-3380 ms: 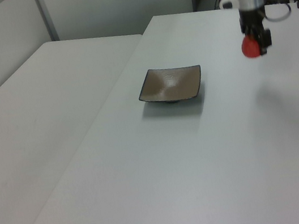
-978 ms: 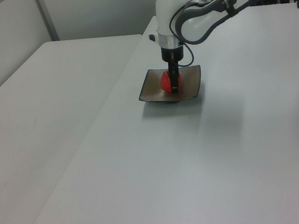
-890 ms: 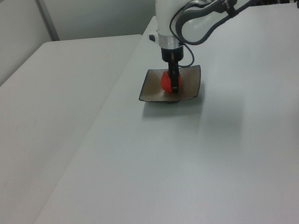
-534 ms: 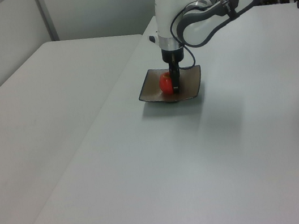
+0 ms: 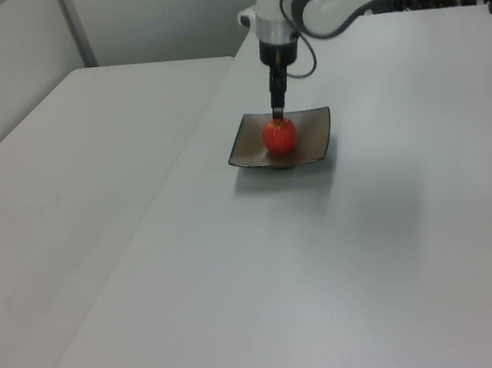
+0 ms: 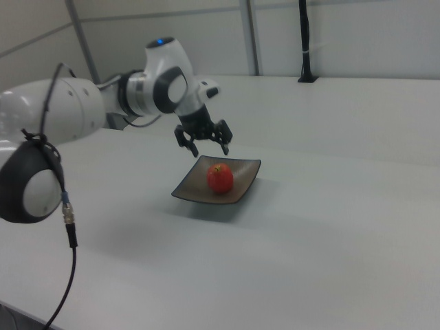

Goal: Apples placed on a ceramic plate

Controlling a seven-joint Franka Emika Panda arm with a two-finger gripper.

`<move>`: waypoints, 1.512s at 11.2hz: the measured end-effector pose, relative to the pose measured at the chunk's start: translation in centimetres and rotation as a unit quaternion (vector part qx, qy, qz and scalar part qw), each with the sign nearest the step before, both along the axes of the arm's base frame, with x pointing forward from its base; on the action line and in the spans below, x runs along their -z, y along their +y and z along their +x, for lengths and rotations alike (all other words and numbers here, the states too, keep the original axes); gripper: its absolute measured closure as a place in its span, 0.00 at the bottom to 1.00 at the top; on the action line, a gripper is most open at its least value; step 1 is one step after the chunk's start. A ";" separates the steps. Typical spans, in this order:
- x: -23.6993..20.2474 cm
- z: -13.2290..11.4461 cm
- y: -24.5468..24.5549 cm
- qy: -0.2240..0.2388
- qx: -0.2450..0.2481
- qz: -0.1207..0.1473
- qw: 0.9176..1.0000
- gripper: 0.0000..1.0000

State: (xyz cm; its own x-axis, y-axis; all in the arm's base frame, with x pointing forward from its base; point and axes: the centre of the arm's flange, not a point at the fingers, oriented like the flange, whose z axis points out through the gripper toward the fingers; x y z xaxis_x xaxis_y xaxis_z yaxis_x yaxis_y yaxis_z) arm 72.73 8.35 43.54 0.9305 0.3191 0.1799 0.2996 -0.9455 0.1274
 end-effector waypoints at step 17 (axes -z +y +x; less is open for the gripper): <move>-18.9 -19.1 -2.8 0.087 0.115 0.058 0.988 0.00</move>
